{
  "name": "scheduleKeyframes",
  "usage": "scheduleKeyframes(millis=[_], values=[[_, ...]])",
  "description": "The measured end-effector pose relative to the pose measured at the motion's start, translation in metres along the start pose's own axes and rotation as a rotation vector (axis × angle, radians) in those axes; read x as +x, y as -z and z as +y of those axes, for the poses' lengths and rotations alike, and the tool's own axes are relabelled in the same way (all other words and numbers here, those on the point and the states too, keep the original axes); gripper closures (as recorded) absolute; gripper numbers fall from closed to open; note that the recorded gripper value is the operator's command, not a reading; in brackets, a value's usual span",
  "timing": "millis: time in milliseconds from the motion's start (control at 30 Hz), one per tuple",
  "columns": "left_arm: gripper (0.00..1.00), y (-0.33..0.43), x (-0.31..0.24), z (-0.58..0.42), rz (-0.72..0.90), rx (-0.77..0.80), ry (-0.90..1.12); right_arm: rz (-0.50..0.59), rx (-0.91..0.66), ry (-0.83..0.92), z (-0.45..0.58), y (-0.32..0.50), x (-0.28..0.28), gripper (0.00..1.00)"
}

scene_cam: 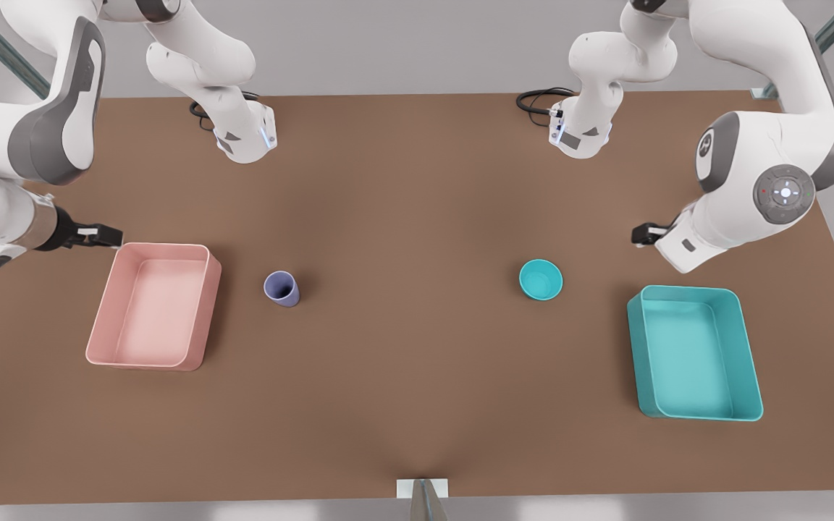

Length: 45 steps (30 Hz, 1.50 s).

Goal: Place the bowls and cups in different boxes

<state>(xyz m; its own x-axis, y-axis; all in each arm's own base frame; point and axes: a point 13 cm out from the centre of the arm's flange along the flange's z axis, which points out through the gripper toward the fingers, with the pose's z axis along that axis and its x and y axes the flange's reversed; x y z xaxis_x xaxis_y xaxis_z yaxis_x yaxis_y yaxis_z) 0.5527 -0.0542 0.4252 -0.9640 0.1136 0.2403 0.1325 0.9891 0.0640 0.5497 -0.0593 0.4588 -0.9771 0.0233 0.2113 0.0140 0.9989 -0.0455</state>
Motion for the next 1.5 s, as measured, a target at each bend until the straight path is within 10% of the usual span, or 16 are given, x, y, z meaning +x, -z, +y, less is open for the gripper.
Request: scheduleKeyframes(millis=[167,400,1033,1067,1167,1500], values=[[0.00,-0.014,-0.009,-0.002,0.015,0.006,0.026,0.064,0.006,0.059,0.032,-0.034,-0.016,0.00],[0.00,-0.262,0.000,-0.060,0.234,0.228,0.083,0.182,-0.019,0.133,0.083,-0.153,-0.005,0.00],[0.02,-0.356,-0.044,-0.111,0.097,0.417,-0.062,-0.091,-0.093,0.094,0.193,-0.295,-0.049,0.00],[0.06,-0.359,-0.044,-0.111,0.097,0.418,-0.072,-0.087,-0.093,0.091,0.196,-0.300,-0.047,0.00],[0.64,-0.362,-0.045,-0.112,0.090,0.420,-0.099,-0.083,-0.094,0.084,0.202,-0.307,-0.040,0.00],[0.79,-0.301,-0.073,-0.072,-0.026,0.406,-0.128,-0.027,-0.078,0.054,0.206,-0.346,-0.030,0.00]])
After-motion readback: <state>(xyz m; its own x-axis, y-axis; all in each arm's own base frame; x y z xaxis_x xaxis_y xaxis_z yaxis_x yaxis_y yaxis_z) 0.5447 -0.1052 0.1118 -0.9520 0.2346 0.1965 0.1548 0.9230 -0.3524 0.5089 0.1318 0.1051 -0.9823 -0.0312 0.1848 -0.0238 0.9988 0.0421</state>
